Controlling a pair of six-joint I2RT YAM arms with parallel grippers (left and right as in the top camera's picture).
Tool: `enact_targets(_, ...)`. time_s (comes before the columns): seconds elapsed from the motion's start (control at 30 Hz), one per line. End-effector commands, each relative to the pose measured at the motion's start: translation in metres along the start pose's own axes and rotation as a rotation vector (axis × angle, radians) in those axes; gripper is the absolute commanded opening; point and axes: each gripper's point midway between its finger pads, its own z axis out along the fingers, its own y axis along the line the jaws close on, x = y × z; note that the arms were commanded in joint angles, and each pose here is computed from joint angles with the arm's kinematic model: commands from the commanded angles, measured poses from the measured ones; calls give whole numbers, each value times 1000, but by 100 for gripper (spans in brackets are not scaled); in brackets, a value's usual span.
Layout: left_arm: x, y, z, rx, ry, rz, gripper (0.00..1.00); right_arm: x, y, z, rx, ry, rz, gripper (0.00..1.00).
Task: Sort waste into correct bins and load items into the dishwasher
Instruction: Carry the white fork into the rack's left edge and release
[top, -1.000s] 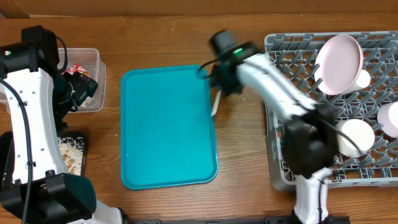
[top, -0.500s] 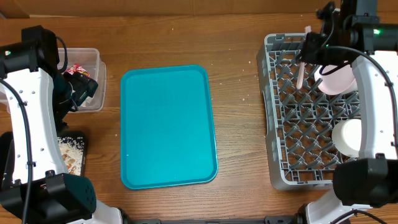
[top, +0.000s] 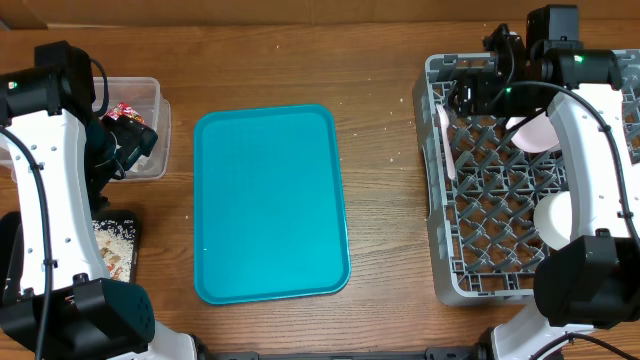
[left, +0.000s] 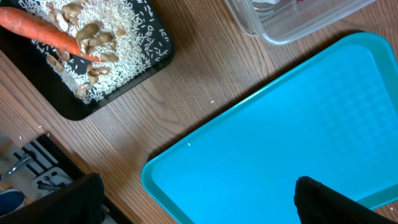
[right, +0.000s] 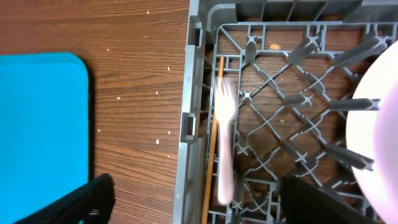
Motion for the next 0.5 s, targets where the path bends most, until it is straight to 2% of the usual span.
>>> enact_targets(0.0, 1, -1, 1, -11, -1, 5, 100, -6, 4, -10, 0, -18, 92, 100)
enact_targets(0.2, 1, -1, 1, -11, -1, 5, 100, -13, 26, -89, -11, -141, 242, 100)
enact_targets(0.3, 1, -1, 1, -11, -1, 5, 100, 15, 36, -145, 11, -197, 360, 100)
enact_targets(0.47, 1, -1, 1, -11, -1, 5, 100, 73, 49, -194, 30, -203, 366, 100)
